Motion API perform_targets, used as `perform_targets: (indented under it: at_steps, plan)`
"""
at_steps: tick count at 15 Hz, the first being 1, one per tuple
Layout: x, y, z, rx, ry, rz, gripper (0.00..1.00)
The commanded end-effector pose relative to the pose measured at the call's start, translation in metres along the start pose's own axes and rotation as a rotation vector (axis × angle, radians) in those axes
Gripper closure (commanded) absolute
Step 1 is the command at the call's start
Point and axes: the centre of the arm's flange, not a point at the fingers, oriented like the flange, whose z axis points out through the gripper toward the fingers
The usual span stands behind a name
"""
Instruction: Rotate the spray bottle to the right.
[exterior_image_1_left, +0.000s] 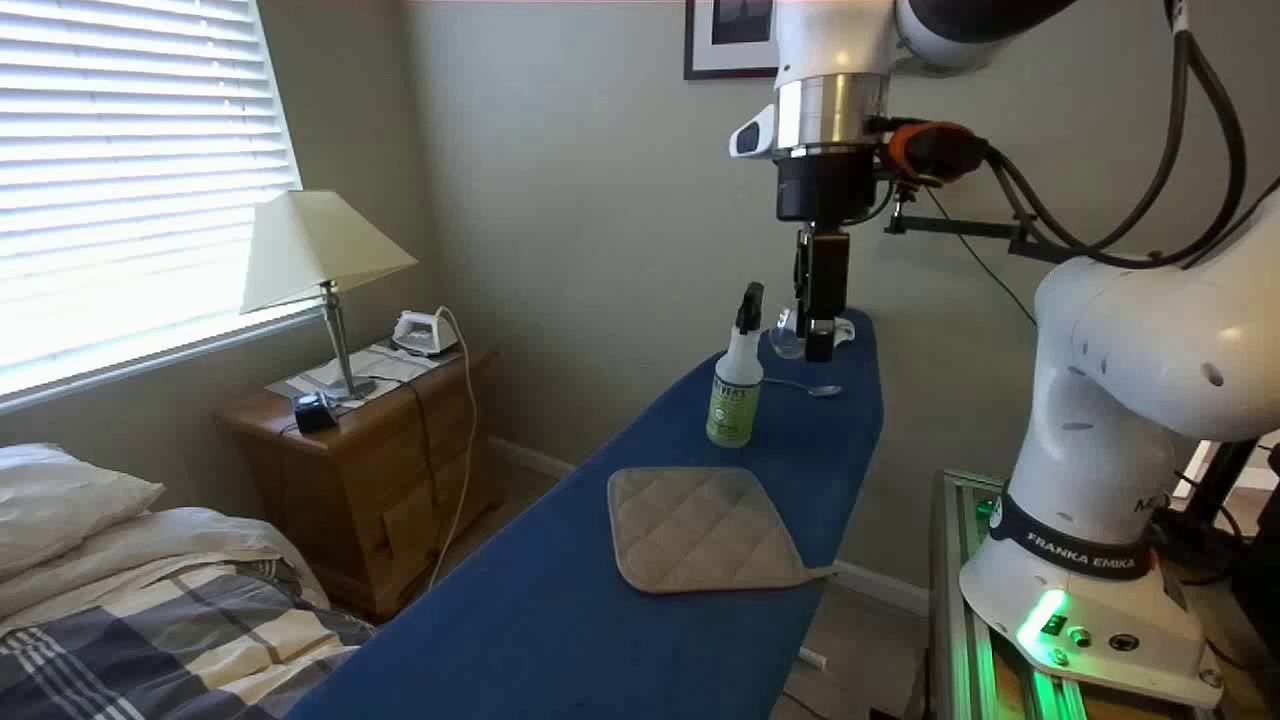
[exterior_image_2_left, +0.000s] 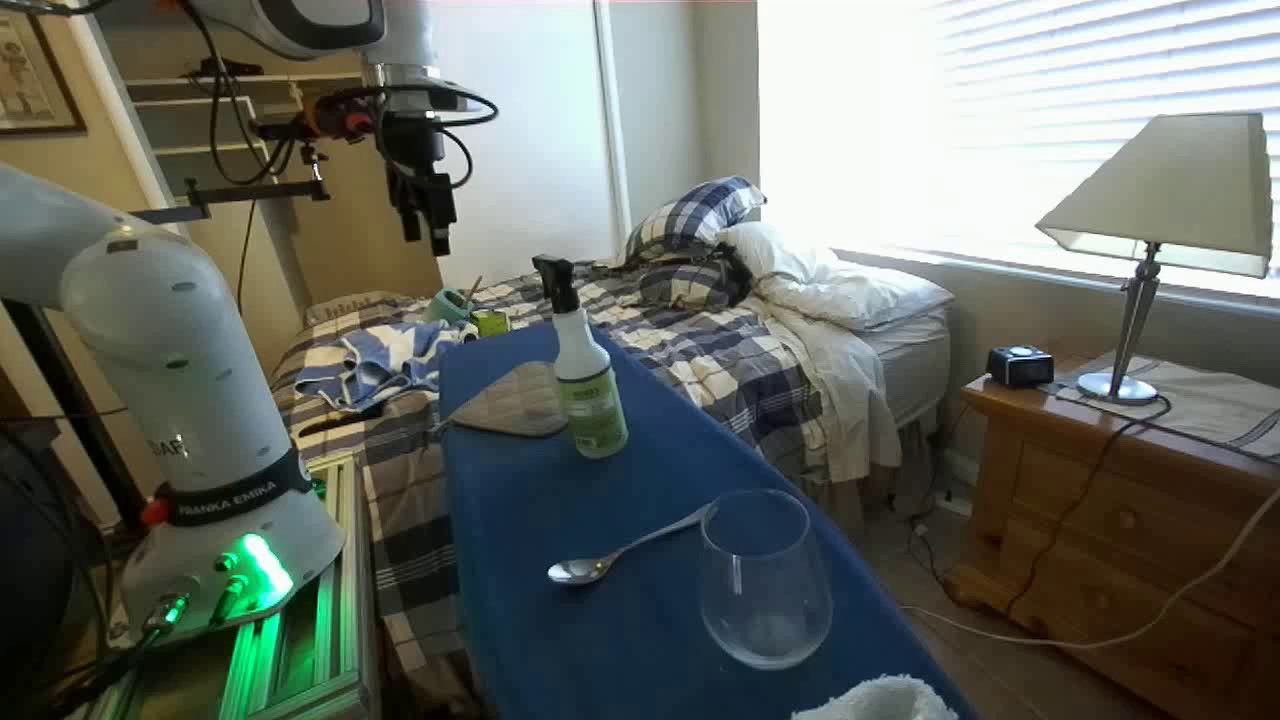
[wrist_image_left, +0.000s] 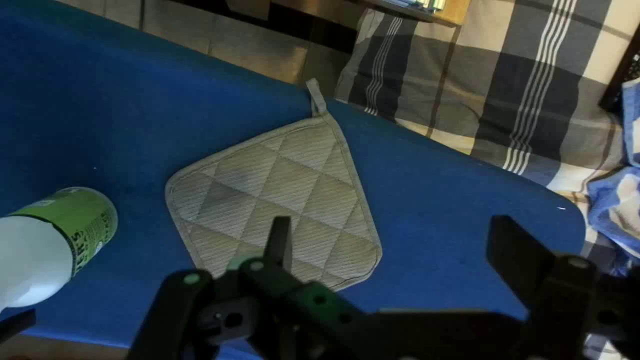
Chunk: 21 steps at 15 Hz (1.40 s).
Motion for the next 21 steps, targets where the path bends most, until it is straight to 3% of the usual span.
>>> perform_targets:
  at_steps: [1,8,16,21]
  plan:
    - [0.000,0.000,0.000,0.000,0.000,0.000,0.00]
    - [0.000,0.000,0.000,0.000,0.000,0.000,0.00]
    - [0.052,0.057,-0.029,-0.306,0.210,0.087,0.00]
    - [0.068,0.090,-0.041,-0.398,0.276,0.232,0.00]
